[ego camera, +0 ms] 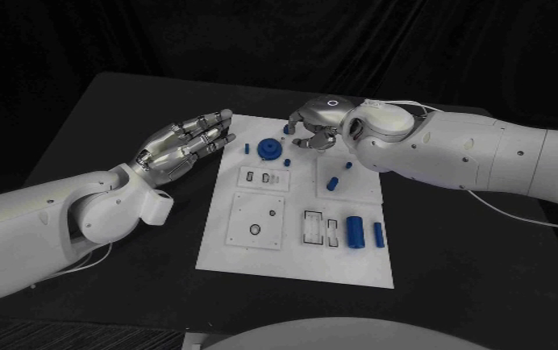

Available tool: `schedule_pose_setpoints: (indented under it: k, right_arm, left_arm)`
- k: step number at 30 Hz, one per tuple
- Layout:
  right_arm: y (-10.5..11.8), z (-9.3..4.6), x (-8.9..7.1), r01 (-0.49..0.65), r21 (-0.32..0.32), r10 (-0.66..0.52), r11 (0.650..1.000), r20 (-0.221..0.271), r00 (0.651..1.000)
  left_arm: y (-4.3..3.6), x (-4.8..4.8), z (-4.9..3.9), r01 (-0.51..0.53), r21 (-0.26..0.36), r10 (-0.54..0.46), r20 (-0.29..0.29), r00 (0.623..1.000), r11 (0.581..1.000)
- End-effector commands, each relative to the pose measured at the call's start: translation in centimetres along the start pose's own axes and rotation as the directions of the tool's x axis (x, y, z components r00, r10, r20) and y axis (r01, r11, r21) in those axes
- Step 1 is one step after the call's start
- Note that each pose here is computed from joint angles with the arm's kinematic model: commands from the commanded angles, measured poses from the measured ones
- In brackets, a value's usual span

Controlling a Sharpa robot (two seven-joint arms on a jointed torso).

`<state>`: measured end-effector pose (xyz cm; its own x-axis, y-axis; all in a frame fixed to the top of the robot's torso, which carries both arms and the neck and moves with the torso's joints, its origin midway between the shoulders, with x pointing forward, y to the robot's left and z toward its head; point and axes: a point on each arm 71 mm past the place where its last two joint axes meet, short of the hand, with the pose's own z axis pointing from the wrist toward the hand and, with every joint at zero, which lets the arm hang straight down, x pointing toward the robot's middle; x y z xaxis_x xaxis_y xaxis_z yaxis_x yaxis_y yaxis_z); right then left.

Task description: Assemble the parts on the task board

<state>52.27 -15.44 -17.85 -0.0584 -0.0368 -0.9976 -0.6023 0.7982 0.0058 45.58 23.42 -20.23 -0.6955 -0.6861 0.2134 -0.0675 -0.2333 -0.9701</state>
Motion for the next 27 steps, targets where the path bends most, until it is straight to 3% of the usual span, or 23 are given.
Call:
schedule_pose_setpoints:
  k: [1, 27]
  right_arm:
    - [0.8, 0.1, -0.4, -0.003, -0.045, 0.004, 0.999, 0.043, 0.999]
    - [2.3, 2.3, 0.0, 0.010, -0.066, -0.011, 0.998, -0.018, 1.000]
  left_arm:
    - [0.00, 0.14, 0.00, 0.008, 0.009, -0.008, -0.013, 1.000, 1.000]
    - [0.16, 0.32, 0.30, 0.012, 0.004, -0.011, -0.022, 1.000, 1.000]
